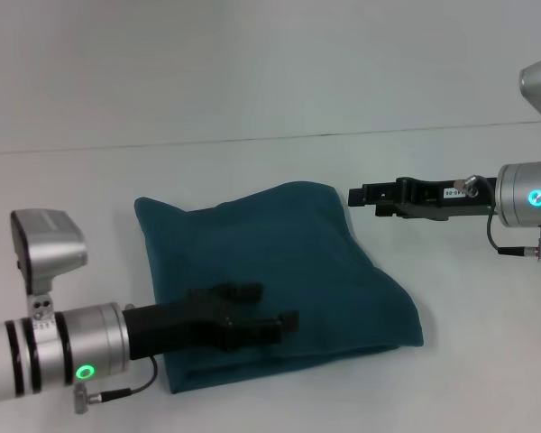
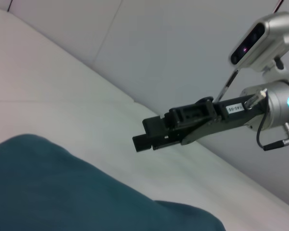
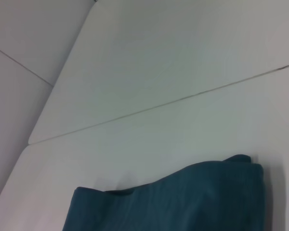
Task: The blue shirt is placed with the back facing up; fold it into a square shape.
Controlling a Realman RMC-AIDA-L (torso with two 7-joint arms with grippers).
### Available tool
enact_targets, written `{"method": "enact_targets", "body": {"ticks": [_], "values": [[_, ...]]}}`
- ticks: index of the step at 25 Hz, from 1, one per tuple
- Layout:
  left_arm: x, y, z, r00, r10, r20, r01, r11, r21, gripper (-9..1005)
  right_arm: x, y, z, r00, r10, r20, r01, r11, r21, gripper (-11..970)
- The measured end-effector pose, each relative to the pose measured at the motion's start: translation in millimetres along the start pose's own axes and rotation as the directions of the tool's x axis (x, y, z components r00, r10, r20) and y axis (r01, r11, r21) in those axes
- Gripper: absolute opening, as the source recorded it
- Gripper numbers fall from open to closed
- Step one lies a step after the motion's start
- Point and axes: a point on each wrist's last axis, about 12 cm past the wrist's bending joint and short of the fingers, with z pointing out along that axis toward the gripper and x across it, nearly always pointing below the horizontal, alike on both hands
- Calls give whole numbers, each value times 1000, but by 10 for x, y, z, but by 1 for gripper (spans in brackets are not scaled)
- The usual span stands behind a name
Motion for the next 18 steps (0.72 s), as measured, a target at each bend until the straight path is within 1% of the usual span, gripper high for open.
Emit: {"method": "enact_targets", "body": {"ticks": [7,12,15,17,18], "values": [[78,-37,126,998,-9,-60,10,1000,11,933,1,6,7,1000,-9,0,9,1000,-2,704],[98,-46,129,997,-17,-70,18,1000,17,933,-3,11,9,1000,-14,0,14,1000,-3,704],[61,-93,32,999,-24,-48,27,997,76,933,-4,12,4,1000,-17,0,17,1000,-6,703],[27,-130,-118,1000,-28,-11,29,992,120,933,-3,7,-5,1000,-17,-1,17,1000,-7,703],[21,-135,-182,1000,-30,2,30,991,127,933,-3,3,-10,1000,-17,-1,17,1000,-7,703]]}}
